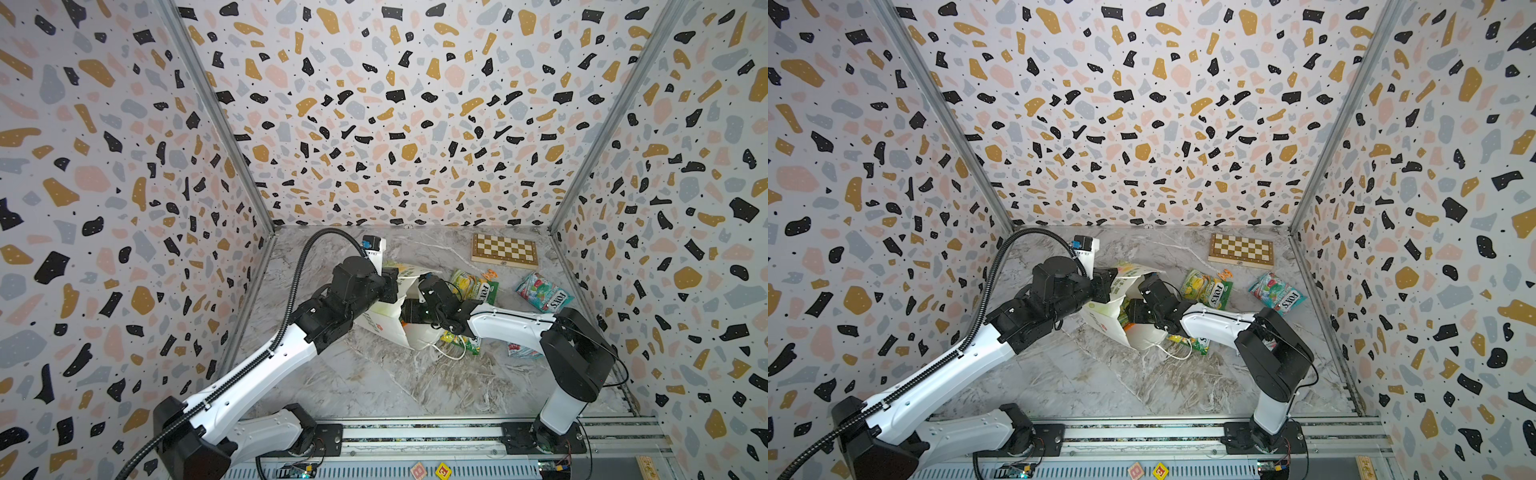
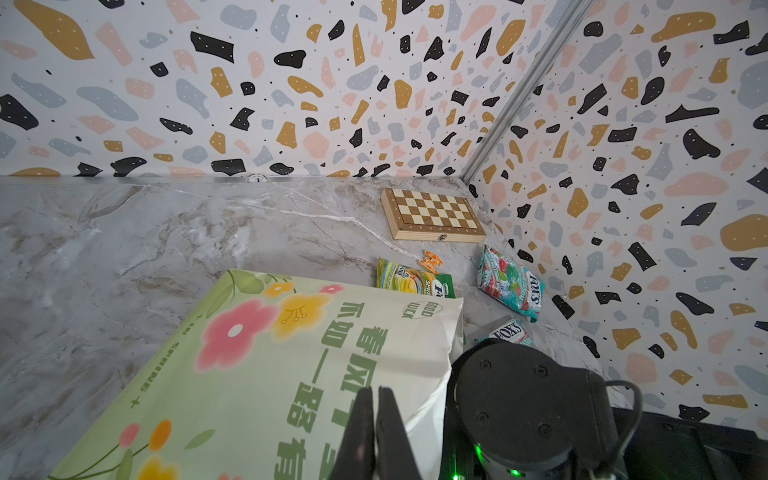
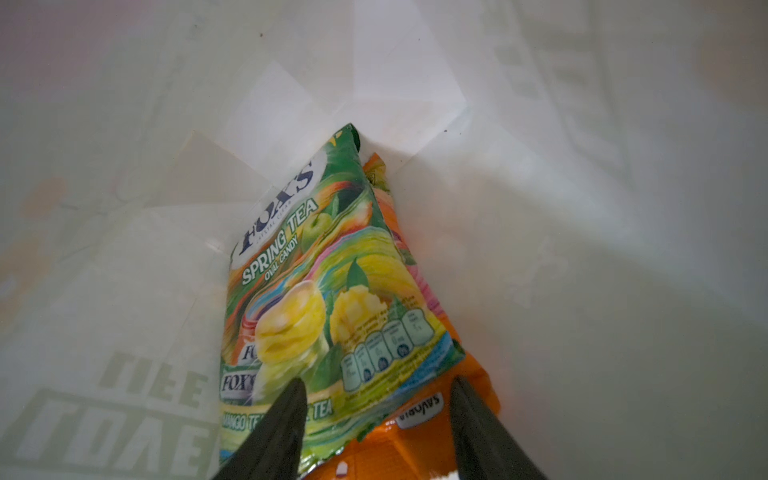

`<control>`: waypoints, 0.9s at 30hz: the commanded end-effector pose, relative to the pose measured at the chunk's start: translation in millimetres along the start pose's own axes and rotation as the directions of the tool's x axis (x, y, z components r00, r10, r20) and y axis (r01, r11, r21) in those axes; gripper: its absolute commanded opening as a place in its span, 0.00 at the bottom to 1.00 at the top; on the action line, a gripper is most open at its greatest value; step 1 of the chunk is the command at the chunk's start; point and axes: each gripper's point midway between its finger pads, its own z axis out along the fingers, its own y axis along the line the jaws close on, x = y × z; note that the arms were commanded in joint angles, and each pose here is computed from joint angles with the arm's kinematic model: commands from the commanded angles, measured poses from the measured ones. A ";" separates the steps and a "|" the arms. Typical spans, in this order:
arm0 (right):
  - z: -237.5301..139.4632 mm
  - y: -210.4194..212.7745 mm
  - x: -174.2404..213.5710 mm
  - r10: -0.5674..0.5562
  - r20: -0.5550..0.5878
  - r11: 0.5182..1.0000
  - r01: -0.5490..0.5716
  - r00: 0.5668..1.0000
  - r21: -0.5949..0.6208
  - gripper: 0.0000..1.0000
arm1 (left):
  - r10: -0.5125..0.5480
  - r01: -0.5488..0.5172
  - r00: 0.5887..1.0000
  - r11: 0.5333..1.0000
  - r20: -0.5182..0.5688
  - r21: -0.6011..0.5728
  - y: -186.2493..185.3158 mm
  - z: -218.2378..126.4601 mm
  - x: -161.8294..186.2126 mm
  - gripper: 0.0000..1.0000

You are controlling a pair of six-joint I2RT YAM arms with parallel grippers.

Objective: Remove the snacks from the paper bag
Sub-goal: 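Close the right gripper on the green Spring Tea packet inside the bag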

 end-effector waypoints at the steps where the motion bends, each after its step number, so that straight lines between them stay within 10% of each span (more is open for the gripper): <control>1: -4.9 8.3 -12.0 0.012 0.028 1.000 -0.012 1.000 -0.002 0.58 | 0.017 -0.019 0.998 0.999 0.063 0.036 -11.6 -4.9 -21.3 0.00; 27: 19.7 32.2 6.0 0.137 -0.063 0.971 -0.147 0.989 -0.188 0.47 | 0.015 -0.018 0.997 0.999 0.075 0.038 -10.2 -12.2 -20.9 0.00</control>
